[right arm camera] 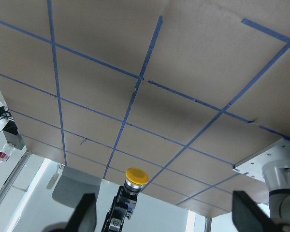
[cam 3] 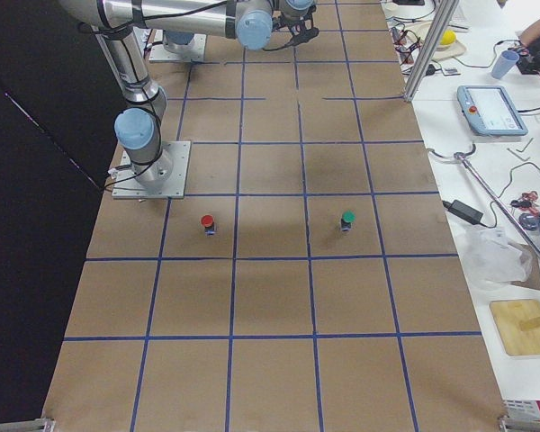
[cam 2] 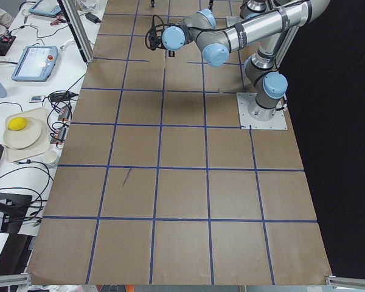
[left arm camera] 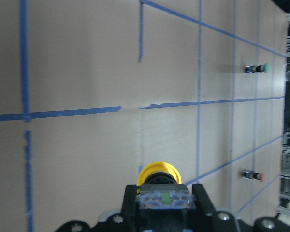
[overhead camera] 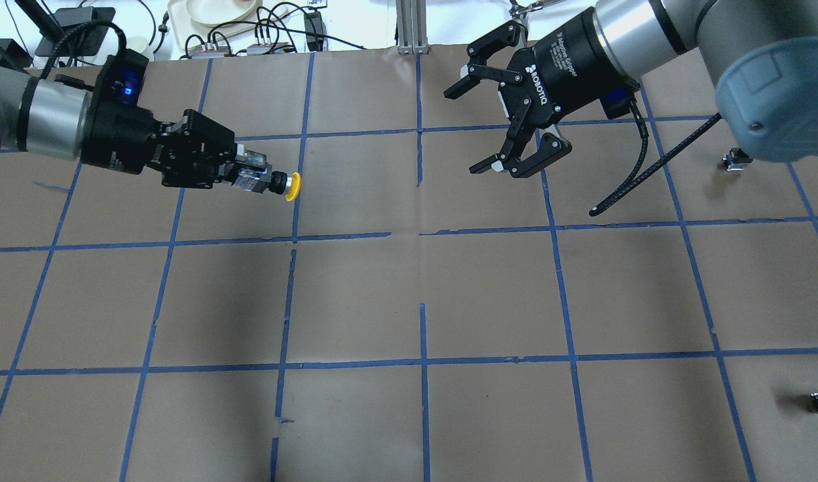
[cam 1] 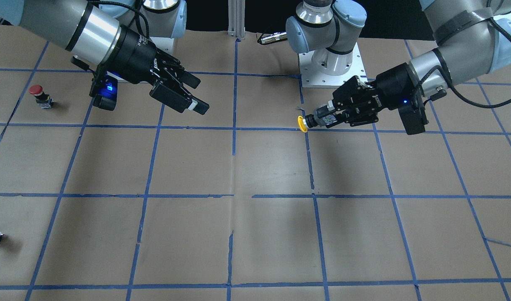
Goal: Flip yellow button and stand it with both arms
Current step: 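Carry the button toward the right gripper with the left gripper, yellow cap facing it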
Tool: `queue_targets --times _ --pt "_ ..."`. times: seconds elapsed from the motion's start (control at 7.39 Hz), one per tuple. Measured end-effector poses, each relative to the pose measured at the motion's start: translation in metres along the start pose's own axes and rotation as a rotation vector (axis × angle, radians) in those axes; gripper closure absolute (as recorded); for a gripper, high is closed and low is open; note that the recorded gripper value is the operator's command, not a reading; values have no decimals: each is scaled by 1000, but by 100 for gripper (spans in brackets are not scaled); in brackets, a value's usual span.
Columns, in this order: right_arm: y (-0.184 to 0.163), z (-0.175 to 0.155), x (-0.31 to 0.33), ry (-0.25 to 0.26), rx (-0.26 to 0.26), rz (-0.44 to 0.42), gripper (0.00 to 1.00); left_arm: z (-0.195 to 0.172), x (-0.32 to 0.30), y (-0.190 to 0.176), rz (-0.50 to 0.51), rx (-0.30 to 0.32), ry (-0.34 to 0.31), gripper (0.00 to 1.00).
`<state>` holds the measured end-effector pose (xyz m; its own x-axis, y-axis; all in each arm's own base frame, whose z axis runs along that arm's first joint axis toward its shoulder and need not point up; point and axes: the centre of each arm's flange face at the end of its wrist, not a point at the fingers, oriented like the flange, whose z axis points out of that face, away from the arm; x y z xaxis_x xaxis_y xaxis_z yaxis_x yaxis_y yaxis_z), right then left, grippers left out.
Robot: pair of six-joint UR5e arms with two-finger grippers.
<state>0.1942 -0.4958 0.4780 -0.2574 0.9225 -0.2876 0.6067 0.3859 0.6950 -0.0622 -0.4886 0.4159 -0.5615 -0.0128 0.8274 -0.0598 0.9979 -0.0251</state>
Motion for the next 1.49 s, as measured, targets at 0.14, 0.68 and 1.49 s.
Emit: queue_targets --times 0.14,0.68,1.49 --pt "5 0 -1 -16 -38 18 0 15 25 4 -45 1 79 98" --pt "16 6 2 -44 -143 83 0 32 72 12 -120 41 344 97" --pt "40 7 -7 -96 -243 70 1 37 81 13 -160 54 459 97"
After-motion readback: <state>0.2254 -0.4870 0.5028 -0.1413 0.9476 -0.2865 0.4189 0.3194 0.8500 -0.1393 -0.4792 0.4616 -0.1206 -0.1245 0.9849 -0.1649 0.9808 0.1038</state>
